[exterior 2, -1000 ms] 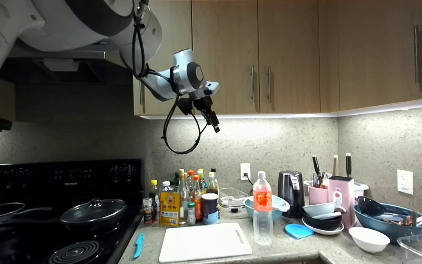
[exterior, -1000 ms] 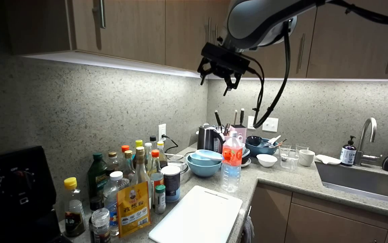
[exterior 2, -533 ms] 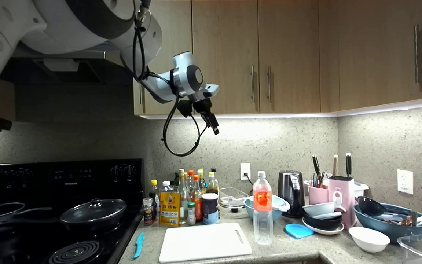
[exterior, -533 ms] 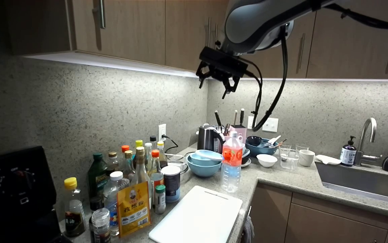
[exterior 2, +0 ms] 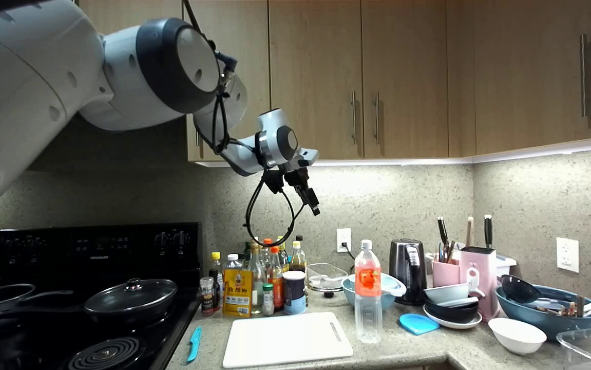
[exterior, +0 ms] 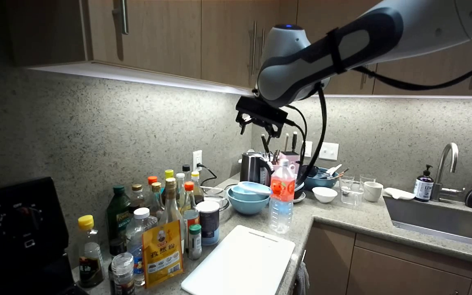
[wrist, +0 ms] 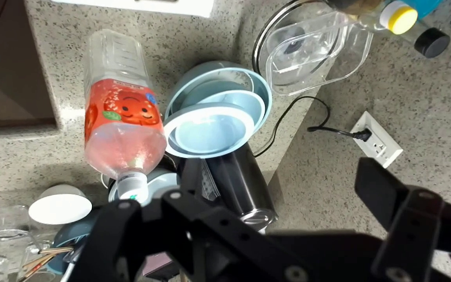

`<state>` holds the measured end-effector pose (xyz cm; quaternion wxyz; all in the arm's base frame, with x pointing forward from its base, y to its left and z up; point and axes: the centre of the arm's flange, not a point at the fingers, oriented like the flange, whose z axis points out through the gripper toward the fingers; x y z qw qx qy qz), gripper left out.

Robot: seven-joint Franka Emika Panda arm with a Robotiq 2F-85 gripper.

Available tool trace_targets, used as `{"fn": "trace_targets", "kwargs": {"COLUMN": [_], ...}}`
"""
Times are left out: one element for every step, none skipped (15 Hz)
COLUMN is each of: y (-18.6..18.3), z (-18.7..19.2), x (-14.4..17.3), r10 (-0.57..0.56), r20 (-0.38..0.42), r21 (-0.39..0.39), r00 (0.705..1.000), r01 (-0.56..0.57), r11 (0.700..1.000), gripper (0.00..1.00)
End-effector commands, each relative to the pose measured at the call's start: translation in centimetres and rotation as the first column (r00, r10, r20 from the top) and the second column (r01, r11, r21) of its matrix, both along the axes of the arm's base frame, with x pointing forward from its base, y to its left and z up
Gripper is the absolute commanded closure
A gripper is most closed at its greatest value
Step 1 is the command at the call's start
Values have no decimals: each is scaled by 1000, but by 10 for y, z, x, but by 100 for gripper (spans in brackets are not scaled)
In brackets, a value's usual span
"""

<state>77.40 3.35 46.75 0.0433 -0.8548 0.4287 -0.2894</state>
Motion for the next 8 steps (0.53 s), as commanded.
{"fn": "trace_targets", "kwargs": {"y": [-14,-18,-22,-24,-21,-23,-24,-24], "z": [-9,-11,-13,-14,-18,-19,-20,-20], "x": [35,39,41,42,23,26,27,28], "r10": [-79,-99,-116,-133,-83,-96,-100,-101], "r20": [14,18,20,18,17,17,17,18], "r21": [7,4,1,-1,-13,-14,-17,-17], "r00": [997,995,993,991,996,995,995,995], "r01": [79,98,116,133,84,97,101,101], "r11": [997,995,993,991,996,995,995,995], "gripper": [0,0,0,0,0,0,0,0]}}
